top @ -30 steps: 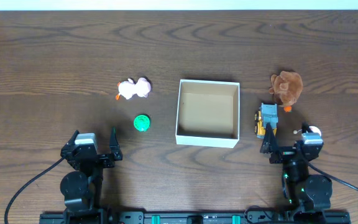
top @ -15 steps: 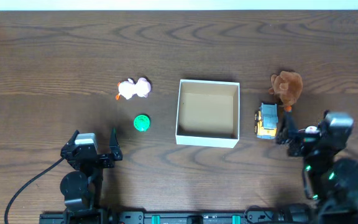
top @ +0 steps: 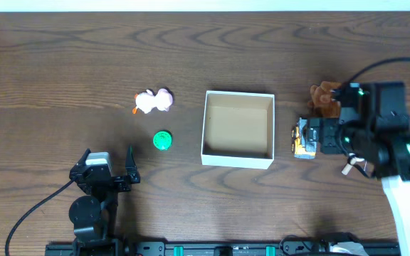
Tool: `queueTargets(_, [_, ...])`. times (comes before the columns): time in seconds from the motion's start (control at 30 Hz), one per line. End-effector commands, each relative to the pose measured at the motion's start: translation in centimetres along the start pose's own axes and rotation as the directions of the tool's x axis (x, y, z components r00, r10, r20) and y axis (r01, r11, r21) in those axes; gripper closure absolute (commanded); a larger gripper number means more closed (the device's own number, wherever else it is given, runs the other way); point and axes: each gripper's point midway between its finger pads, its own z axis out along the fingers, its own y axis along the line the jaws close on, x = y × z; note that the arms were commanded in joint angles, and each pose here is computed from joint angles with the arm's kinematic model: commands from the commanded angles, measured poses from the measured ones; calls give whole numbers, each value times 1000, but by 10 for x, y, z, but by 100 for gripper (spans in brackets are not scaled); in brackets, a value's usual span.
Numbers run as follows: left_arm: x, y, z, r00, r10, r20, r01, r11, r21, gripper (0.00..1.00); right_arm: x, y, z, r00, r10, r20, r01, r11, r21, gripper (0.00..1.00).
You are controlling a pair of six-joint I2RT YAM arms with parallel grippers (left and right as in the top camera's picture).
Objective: Pack container
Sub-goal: 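Move the right gripper over the grey-yellow toy truck and lower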
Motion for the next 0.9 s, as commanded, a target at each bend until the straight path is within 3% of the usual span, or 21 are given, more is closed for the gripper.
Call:
queueTargets(0.0, [14, 0, 1, 999, -7, -43, 7, 1000, 2, 2, 6, 0, 23, 996, 2, -87, -4, 1000, -20, 1])
queueTargets(0.27, [14, 0, 1, 999, -7, -43, 7, 1000, 2, 2, 19, -14, 88, 964, 24, -265, -16, 999, 34, 1])
queueTargets(0.43, [14, 0, 1, 999, -7, -43, 7, 1000, 2, 2, 25, -25, 113, 941, 39, -337, -11, 996, 85, 9])
queueTargets(0.87, [14, 0, 1, 999, -7, -43, 7, 1000, 2, 2, 34, -39, 157, 941, 38, -335, 7, 991, 132, 1])
